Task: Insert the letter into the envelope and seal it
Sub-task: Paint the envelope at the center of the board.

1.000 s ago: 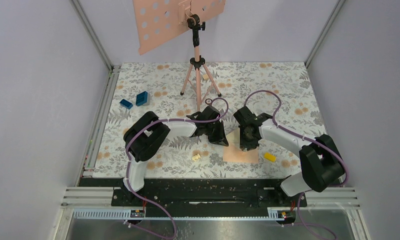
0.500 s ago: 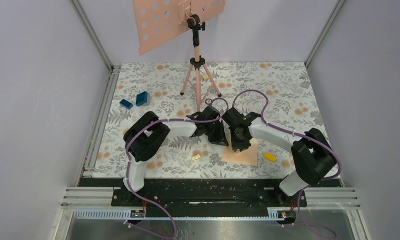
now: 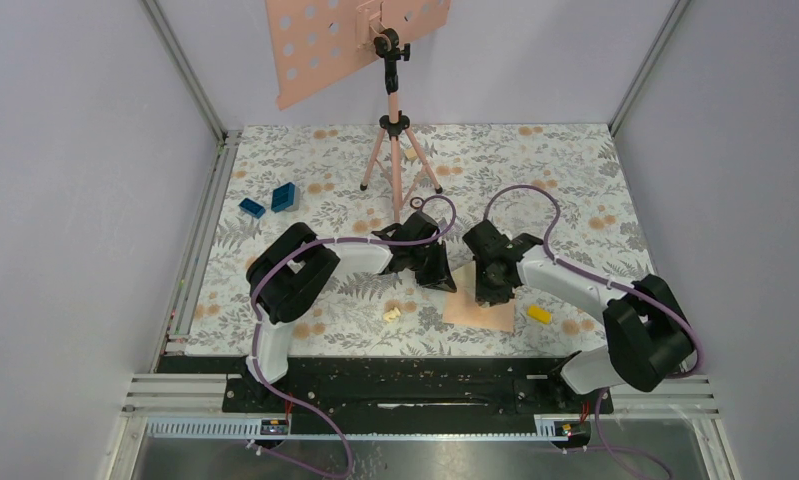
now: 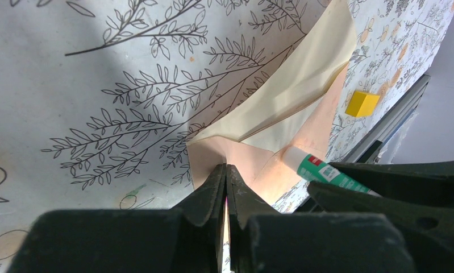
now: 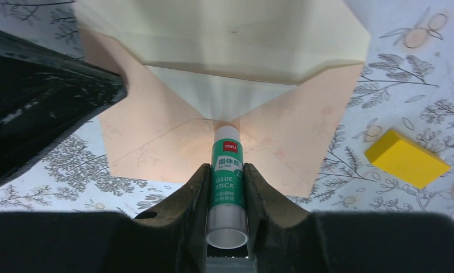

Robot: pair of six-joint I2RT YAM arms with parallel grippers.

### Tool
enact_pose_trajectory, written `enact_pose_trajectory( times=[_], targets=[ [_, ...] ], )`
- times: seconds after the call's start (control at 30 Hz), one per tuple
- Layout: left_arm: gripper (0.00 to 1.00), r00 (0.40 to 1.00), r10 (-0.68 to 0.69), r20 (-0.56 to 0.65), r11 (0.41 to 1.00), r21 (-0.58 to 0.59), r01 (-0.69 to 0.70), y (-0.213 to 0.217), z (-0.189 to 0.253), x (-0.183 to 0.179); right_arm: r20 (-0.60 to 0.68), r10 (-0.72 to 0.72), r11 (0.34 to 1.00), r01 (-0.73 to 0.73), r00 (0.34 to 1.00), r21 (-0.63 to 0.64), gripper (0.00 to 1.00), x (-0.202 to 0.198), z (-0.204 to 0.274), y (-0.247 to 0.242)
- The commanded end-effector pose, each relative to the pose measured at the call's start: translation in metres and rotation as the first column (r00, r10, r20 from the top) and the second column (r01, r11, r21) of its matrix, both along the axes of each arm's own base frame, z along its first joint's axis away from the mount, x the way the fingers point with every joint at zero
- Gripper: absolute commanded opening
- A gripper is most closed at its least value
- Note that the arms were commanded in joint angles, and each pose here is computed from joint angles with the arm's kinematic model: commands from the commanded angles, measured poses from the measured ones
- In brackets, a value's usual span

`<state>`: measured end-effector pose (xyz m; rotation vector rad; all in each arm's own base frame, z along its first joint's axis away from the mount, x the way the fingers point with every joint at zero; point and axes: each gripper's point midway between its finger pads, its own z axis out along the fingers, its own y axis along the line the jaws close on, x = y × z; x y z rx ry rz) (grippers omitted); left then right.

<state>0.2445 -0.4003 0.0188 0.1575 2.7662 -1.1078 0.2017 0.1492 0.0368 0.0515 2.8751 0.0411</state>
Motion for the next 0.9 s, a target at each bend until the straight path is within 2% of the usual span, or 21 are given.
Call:
enact_pose_trajectory(
  times=[0.0,0.23,0.53,0.87],
  targets=[
    [0.03,0.999,0.011,-0.053,0.992,0.123,-0.005,0.027,-0.028,-0.014,-0.054,-0.038,0.992,0.031,0.998,-0.121,0.00,-0.019,-0.009,-0.037],
    [0.03,0.999,0.011,-0.050,0.992,0.122,-0.005,0.026,-0.028,-0.014,-0.059,-0.016,0.999,0.014,0.998,-0.029,0.00,-0.011,-0.003,-0.010],
    [0.03,0.999,0.014,-0.051,0.992,0.124,-0.007,0.028,-0.028,-0.015,-0.047,0.073,0.997,-0.074,0.996,-0.003,0.00,-0.004,0.006,0.037],
    [0.03,0.998,0.011,-0.054,0.993,0.122,-0.004,0.027,-0.028,-0.016,-0.058,0.014,0.997,-0.018,0.998,-0.079,0.00,-0.019,-0.006,-0.004]
  ],
)
